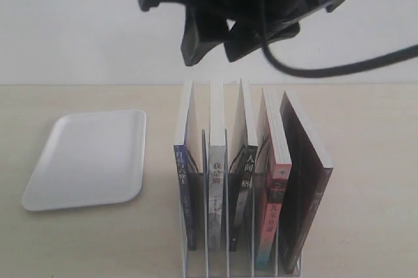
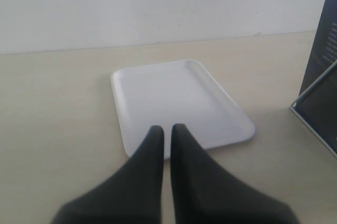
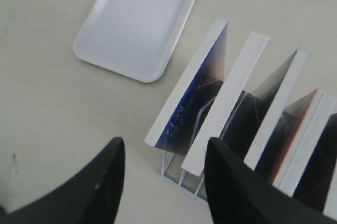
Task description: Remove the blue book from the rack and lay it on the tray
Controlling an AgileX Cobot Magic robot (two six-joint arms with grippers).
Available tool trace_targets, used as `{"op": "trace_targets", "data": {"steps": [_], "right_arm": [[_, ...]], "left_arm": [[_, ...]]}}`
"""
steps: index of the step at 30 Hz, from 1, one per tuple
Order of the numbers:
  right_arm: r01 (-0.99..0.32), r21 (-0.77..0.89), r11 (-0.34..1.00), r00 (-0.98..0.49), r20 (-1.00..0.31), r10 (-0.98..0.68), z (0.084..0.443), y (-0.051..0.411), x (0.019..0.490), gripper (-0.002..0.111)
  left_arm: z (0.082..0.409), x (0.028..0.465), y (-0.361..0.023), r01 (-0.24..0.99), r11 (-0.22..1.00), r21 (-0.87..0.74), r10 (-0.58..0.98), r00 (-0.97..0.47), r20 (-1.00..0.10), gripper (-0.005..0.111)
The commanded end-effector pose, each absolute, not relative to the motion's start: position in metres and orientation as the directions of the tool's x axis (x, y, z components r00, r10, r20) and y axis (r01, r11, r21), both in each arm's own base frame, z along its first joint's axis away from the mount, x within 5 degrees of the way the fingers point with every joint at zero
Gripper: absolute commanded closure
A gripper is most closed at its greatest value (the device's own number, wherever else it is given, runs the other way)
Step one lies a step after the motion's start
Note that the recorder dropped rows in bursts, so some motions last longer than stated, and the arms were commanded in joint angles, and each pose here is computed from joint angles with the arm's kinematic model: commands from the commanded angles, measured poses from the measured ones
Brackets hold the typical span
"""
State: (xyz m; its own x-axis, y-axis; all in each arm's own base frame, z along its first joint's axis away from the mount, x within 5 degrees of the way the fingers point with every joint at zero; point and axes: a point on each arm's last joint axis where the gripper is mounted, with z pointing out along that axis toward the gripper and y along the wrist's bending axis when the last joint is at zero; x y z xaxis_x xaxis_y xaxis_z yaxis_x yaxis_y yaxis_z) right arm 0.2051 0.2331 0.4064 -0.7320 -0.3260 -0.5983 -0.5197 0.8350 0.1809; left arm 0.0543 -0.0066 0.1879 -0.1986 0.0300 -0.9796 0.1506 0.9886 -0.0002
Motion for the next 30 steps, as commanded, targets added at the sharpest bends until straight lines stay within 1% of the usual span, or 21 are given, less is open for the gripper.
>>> {"op": "trace_targets", "data": {"steps": [1,6,11,14,21,26,30], "right_arm": [[-0.510,0.161,0.845,-0.756,-0.552,-0.351,0.381,0.255,0.218,0.062],[-0.495,0.163,0.853,-0.778,-0.521,-0.352,0.360,0.275,0.233,0.062],[-0.480,0.170,0.861,-0.789,-0.513,-0.339,0.352,0.289,0.245,0.062],[-0.477,0.169,0.863,-0.782,-0.529,-0.329,0.349,0.295,0.251,0.062],[-0.417,0.076,0.906,-0.774,-0.553,-0.309,0.334,0.296,0.266,0.062],[-0.417,0.095,0.904,-0.765,-0.574,-0.292,0.330,0.301,0.270,0.062],[-0.407,0.072,0.911,-0.773,-0.559,-0.301,0.316,0.306,0.275,0.062]], "left_arm": [[0.187,0.054,-0.007,0.149,0.989,0.001,0.031,-0.199,-0.980,0.103],[0.187,0.054,-0.007,0.149,0.989,0.001,0.031,-0.199,-0.980,0.103],[0.187,0.054,-0.007,0.149,0.989,0.001,0.031,-0.199,-0.980,0.103],[0.187,0.054,-0.007,0.149,0.989,0.001,0.031,-0.199,-0.980,0.103],[0.187,0.054,-0.007,0.149,0.989,0.001,0.031,-0.199,-0.980,0.103],[0.187,0.054,-0.007,0.149,0.989,0.001,0.031,-0.199,-0.980,0.103],[0.187,0.054,-0.007,0.149,0.989,0.001,0.031,-0.199,-0.980,0.103]]}}
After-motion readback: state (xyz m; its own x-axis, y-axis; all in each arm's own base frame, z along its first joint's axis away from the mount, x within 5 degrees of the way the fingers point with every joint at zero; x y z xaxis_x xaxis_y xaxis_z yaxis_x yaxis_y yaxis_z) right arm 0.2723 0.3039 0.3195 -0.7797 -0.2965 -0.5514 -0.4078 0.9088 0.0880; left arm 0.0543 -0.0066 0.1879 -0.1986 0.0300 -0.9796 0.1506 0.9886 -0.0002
